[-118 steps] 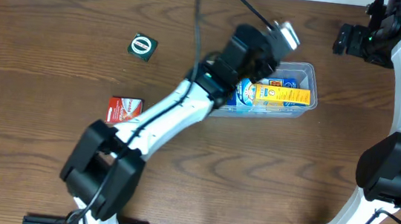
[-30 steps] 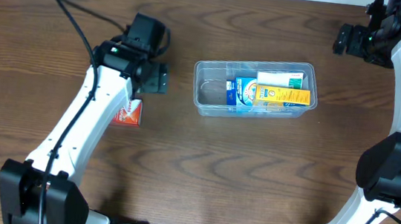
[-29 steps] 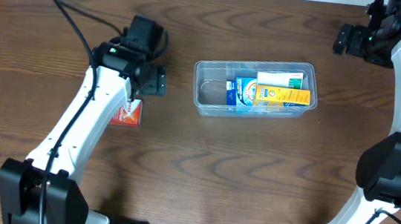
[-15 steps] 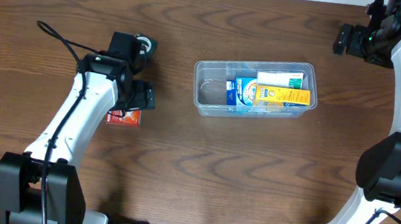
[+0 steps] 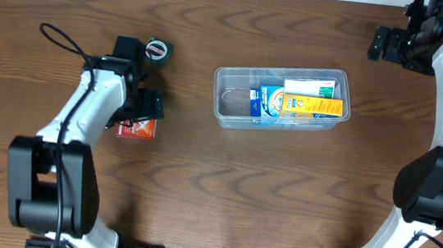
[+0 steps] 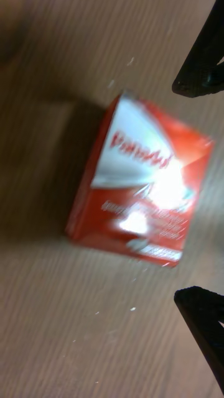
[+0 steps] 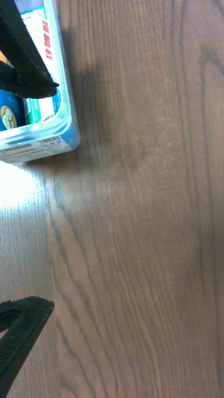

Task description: Pack container

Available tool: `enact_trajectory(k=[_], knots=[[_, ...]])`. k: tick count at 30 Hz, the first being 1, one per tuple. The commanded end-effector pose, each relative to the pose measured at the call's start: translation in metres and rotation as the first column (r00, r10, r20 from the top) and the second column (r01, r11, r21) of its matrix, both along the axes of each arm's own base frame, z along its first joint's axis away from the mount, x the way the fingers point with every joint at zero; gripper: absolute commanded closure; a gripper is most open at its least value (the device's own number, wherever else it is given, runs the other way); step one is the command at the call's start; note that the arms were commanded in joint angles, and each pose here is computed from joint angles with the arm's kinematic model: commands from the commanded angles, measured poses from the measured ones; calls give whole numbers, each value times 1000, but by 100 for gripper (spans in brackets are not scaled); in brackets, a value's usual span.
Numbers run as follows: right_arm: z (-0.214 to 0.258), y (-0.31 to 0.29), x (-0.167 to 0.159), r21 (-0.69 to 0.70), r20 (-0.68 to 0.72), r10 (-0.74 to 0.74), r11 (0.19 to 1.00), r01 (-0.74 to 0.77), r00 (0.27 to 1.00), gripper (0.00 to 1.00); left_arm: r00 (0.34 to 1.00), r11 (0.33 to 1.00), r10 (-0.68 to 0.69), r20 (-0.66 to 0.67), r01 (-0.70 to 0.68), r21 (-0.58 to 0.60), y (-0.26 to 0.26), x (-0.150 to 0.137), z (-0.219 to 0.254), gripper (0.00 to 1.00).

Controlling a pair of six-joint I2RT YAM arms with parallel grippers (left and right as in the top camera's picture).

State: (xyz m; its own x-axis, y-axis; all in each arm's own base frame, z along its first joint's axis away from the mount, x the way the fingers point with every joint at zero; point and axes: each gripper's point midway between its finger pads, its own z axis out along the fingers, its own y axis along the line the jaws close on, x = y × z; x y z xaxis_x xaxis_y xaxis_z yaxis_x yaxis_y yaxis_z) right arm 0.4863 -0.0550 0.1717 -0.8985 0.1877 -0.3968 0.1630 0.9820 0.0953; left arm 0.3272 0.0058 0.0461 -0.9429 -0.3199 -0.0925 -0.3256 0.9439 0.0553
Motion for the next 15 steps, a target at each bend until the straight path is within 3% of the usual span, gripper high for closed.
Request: enact_trajectory(k=[1,8,15], knots=[[5,1,2,4,13,-9,1000,9,1000,1,999,999,-42,-33,42,0,9,-2,-11,2],[5,1,2,4,13,-9,1000,9,1000,1,984,984,-176,-25,176,7,10,6,-17,2],[5,1,2,4,13,-9,1000,9,1000,1,976,976,-216,-25,217,10,11,7,-17,2]])
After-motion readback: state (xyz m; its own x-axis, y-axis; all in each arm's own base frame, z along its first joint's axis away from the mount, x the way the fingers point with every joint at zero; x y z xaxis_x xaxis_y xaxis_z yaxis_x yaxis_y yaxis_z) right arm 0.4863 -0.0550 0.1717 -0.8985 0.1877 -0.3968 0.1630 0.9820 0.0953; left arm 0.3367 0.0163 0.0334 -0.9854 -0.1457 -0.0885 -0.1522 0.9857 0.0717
